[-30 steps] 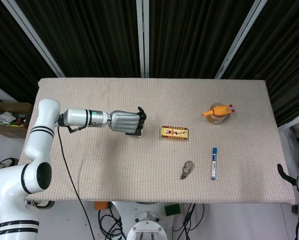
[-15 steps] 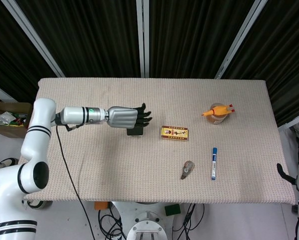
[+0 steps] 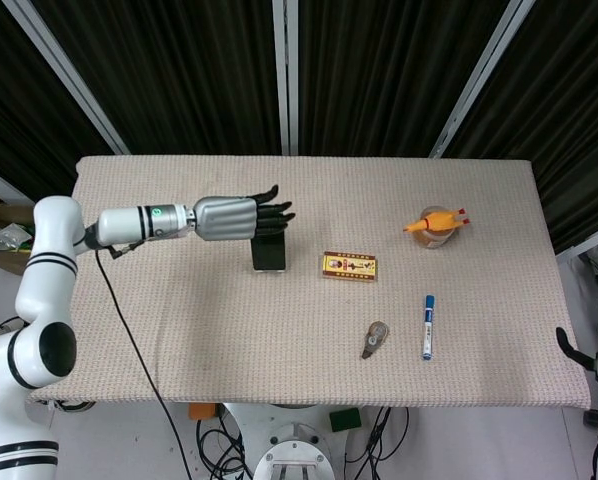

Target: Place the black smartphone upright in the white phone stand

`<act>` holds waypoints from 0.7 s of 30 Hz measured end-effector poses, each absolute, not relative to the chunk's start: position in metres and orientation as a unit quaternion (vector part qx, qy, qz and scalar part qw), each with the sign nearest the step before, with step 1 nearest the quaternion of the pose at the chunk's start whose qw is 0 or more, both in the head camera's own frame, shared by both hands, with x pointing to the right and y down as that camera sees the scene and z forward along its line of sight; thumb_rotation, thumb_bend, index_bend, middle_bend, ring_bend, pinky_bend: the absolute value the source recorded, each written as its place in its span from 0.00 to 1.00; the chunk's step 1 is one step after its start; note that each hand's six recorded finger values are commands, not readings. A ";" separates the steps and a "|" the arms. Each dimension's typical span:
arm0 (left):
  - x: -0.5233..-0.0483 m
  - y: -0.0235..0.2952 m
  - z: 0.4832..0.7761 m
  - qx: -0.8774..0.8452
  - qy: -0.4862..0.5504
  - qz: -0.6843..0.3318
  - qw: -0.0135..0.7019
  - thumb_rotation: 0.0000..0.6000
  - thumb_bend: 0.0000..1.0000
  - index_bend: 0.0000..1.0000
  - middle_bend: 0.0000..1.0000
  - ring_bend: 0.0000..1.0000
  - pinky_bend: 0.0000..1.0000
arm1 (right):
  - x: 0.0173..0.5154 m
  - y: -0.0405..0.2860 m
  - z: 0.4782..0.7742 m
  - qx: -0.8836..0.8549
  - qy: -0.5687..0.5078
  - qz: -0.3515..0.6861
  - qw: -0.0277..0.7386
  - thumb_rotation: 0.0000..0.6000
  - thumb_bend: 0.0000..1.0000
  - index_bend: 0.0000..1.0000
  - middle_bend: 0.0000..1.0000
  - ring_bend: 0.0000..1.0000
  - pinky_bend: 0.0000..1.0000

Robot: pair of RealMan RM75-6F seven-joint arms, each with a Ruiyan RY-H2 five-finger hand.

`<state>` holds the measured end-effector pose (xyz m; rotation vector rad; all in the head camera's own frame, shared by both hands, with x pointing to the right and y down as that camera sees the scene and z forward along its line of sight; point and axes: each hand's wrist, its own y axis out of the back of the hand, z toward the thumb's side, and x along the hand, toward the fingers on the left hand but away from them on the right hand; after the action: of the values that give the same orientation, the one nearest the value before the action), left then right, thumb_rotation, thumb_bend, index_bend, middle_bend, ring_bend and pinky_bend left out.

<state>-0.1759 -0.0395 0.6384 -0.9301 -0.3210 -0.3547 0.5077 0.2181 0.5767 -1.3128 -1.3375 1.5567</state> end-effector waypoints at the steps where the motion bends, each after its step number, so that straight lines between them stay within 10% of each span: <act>1: -0.181 -0.042 0.633 -0.448 -0.129 -0.176 0.867 1.00 0.12 0.00 0.00 0.00 0.19 | 0.508 0.218 0.576 -0.505 -0.516 0.599 0.345 1.00 0.29 0.00 0.00 0.00 0.00; 5: -0.207 -0.048 0.618 -0.468 -0.018 -0.219 0.856 0.93 0.08 0.03 0.03 0.01 0.19 | 0.512 0.215 0.574 -0.505 -0.518 0.596 0.348 1.00 0.29 0.00 0.00 0.00 0.00; 12: -0.270 -0.009 0.615 -0.548 0.165 -0.303 0.761 0.09 0.08 0.07 0.04 0.01 0.19 | 0.511 0.214 0.572 -0.511 -0.508 0.593 0.358 1.00 0.29 0.00 0.00 0.00 0.00; 21: -0.383 0.123 0.607 -0.605 0.378 -0.491 0.500 0.00 0.08 0.07 0.04 0.01 0.19 | 0.512 0.225 0.576 -0.513 -0.472 0.614 0.370 1.00 0.29 0.00 0.00 0.00 0.00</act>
<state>-0.3829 0.1226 0.6072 -1.4632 0.9151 -1.1870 0.5118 0.2246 0.5759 -1.3162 -1.2100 1.5750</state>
